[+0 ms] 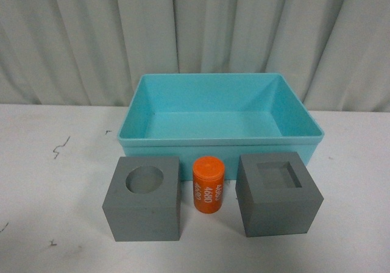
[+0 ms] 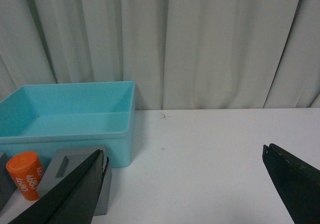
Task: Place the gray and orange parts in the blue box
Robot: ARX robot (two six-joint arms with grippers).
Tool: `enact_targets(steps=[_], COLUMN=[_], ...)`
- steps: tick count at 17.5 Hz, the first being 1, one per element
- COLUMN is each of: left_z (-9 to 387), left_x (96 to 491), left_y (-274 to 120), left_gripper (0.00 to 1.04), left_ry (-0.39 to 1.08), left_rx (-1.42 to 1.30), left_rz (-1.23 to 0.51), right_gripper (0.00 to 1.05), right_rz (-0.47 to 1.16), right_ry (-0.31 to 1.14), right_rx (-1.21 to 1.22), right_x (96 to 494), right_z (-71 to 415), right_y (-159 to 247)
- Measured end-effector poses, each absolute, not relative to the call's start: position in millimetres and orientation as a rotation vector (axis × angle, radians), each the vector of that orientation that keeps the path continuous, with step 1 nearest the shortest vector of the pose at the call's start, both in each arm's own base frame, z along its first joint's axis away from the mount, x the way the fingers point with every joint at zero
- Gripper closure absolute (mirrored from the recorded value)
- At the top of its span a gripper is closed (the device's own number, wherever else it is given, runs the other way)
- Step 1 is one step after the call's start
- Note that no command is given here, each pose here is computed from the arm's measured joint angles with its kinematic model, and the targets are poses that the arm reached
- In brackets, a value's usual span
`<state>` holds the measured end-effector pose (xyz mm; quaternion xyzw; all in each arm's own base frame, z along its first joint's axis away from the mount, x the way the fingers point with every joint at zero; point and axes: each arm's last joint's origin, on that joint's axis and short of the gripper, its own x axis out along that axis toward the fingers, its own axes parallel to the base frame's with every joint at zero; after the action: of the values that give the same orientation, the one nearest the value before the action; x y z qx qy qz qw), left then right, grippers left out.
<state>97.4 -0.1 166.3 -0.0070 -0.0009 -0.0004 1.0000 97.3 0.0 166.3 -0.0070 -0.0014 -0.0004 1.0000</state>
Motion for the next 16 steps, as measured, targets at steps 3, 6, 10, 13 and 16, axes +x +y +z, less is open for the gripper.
enact_targets(steps=[3, 6, 10, 13, 16], left_z=[166.3, 166.3, 166.3, 166.3, 166.3], left_x=[97.4, 97.4, 97.4, 97.4, 97.4], left_y=[-0.1, -0.1, -0.1, -0.1, -0.1], left_gripper=[0.07, 0.07, 0.07, 0.07, 0.07], left_ry=[-0.002, -0.002, -0.002, -0.002, -0.002], left_rx=[-0.014, -0.014, -0.014, -0.014, -0.014], left_rz=[-0.001, -0.001, -0.001, -0.001, -0.001], right_gripper=[0.06, 0.06, 0.06, 0.06, 0.06], right_rz=[-0.001, -0.001, -0.001, -0.001, -0.001], right_ry=[-0.002, -0.002, -0.002, -0.002, -0.002], right_rx=[-0.014, -0.014, -0.014, -0.014, -0.014], right_x=[97.3, 97.3, 97.3, 97.3, 97.3], right_z=[166.3, 166.3, 166.3, 166.3, 166.3], right_y=[0.0, 0.0, 0.0, 0.0, 0.0])
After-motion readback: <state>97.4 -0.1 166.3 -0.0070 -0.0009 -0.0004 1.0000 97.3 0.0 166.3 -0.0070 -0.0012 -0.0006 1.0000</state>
